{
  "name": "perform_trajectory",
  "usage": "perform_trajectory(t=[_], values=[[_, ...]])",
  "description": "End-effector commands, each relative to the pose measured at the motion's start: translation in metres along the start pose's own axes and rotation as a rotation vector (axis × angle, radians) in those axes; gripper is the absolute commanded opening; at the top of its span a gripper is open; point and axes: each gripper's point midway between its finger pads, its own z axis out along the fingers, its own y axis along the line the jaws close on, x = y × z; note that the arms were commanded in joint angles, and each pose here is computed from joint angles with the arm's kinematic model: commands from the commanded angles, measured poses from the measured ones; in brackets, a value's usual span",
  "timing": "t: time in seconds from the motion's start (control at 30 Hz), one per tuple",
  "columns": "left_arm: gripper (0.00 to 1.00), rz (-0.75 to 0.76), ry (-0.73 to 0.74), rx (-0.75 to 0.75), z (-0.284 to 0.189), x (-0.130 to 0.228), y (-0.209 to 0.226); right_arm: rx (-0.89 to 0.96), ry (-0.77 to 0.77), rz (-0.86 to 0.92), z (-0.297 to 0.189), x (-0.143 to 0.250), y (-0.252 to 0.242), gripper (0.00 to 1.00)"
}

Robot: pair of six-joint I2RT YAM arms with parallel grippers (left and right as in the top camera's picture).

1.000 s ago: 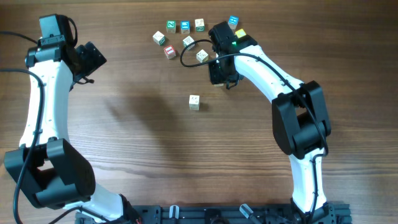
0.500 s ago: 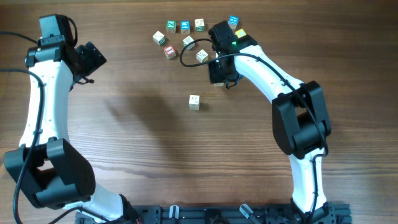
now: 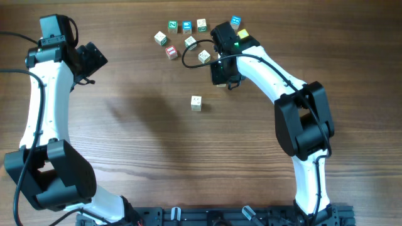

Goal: Form a tower
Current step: 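Hold the green N block and lift it from the cluster, then carry the N block toward the lone white block and hover above it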

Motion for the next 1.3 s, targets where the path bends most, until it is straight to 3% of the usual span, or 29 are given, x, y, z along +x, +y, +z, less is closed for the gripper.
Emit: perform_trajectory(t=[0.0, 0.2, 0.4, 0.57, 0.77, 0.87, 1.07, 1.17, 1.27], values=[[1.0, 0.005, -0.034, 0.005, -0.01, -0.008, 0.0, 0.014, 0.001, 0.003, 0.003, 0.005, -0.003, 0.43], [1.0, 0.005, -0.034, 0.005, -0.01, -0.008, 0.0, 0.013, -0.024, 0.001, -0.002, -0.004, -0.001, 0.47], [1.0, 0.005, -0.034, 0.005, -0.01, -0.008, 0.0, 0.009, -0.037, -0.003, -0.006, -0.009, 0.0, 0.41], [1.0, 0.005, -0.034, 0.005, -0.01, -0.008, 0.0, 0.006, -0.046, -0.004, -0.006, -0.011, 0.001, 0.44], [1.0, 0.005, -0.034, 0.005, -0.01, -0.008, 0.0, 0.001, -0.061, -0.004, -0.007, -0.015, 0.003, 0.29], [1.0, 0.005, -0.034, 0.005, -0.01, -0.008, 0.0, -0.005, -0.079, -0.005, -0.017, -0.018, 0.004, 0.3], [1.0, 0.005, -0.034, 0.005, -0.01, -0.008, 0.0, -0.06, -0.218, 0.032, -0.111, -0.045, 0.018, 0.28], [1.0, 0.005, -0.034, 0.005, -0.01, -0.008, 0.0, -0.142, -0.257, 0.114, -0.17, -0.037, 0.028, 0.24], [1.0, 0.005, -0.034, 0.005, -0.01, -0.008, 0.0, -0.214, -0.236, 0.161, -0.198, -0.021, 0.04, 0.22]])
